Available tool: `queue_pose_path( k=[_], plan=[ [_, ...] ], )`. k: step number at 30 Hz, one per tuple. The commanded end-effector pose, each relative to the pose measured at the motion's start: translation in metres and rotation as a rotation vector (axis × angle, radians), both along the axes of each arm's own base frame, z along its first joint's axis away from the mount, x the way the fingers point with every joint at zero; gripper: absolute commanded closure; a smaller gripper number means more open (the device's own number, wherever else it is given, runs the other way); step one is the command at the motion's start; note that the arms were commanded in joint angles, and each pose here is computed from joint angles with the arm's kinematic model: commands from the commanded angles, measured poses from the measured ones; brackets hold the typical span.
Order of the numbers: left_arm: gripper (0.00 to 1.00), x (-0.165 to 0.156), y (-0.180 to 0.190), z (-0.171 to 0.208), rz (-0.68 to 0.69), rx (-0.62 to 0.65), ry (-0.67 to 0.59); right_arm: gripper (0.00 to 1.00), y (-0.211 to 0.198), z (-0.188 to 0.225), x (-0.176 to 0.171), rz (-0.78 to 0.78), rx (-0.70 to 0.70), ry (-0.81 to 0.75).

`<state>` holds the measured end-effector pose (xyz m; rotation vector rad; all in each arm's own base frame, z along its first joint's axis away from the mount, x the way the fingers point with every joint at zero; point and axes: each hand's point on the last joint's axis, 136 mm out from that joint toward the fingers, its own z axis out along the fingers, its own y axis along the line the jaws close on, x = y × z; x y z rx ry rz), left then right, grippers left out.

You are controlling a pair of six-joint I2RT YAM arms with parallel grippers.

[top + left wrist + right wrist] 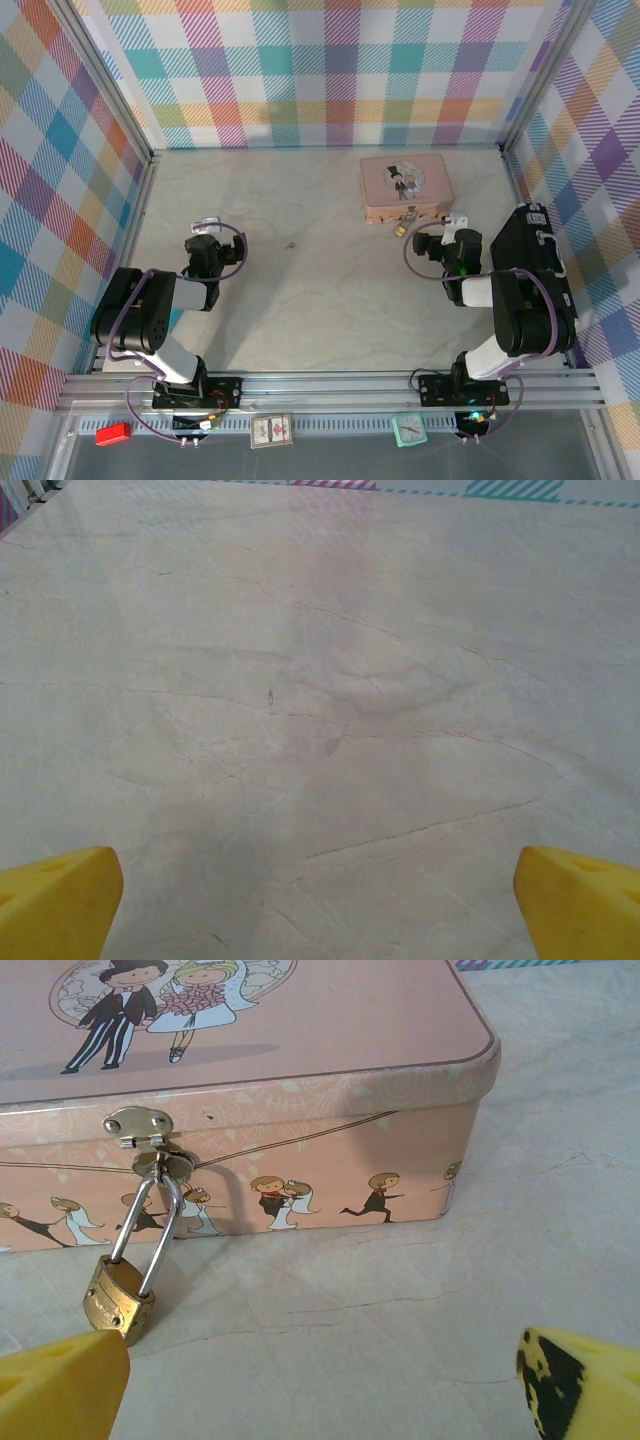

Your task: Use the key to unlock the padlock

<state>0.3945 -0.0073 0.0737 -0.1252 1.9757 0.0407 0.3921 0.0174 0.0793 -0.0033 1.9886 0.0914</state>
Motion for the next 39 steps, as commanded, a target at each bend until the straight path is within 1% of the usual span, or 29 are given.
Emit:
queue_pose_path(
  k=[1, 20, 24, 28, 33, 37, 39],
  plan=[
    [0.0, 0.006, 0.0, 0.009, -0.012, -0.001, -0.021, 0.01, 0.001, 0.012, 0.006, 0.014, 0.007, -0.036],
    [0.0, 0.005, 0.0, 0.009, -0.014, 0.005, -0.025, 0.01, 0.001, 0.012, 0.006, 0.014, 0.005, -0.037],
    [0.0, -0.001, -0.016, 0.014, -0.09, 0.029, -0.046, 0.01, 0.001, 0.013, 0.005, 0.016, 0.001, -0.044],
    [0.0, -0.014, -0.02, 0.031, -0.088, 0.06, -0.127, 0.01, 0.018, 0.02, -0.002, 0.103, -0.024, -0.084],
    [0.0, -0.022, -0.027, 0.044, -0.081, 0.11, -0.133, 0.01, 0.028, 0.037, -0.017, 0.143, -0.047, -0.145],
    [0.0, -0.03, -0.033, 0.066, -0.077, 0.169, -0.201, 0.01, 0.045, 0.047, -0.028, 0.187, -0.125, -0.168],
    [0.0, -0.031, -0.036, 0.079, -0.071, 0.188, -0.214, 0.01, 0.052, 0.058, -0.034, 0.199, -0.147, -0.195]
  ],
)
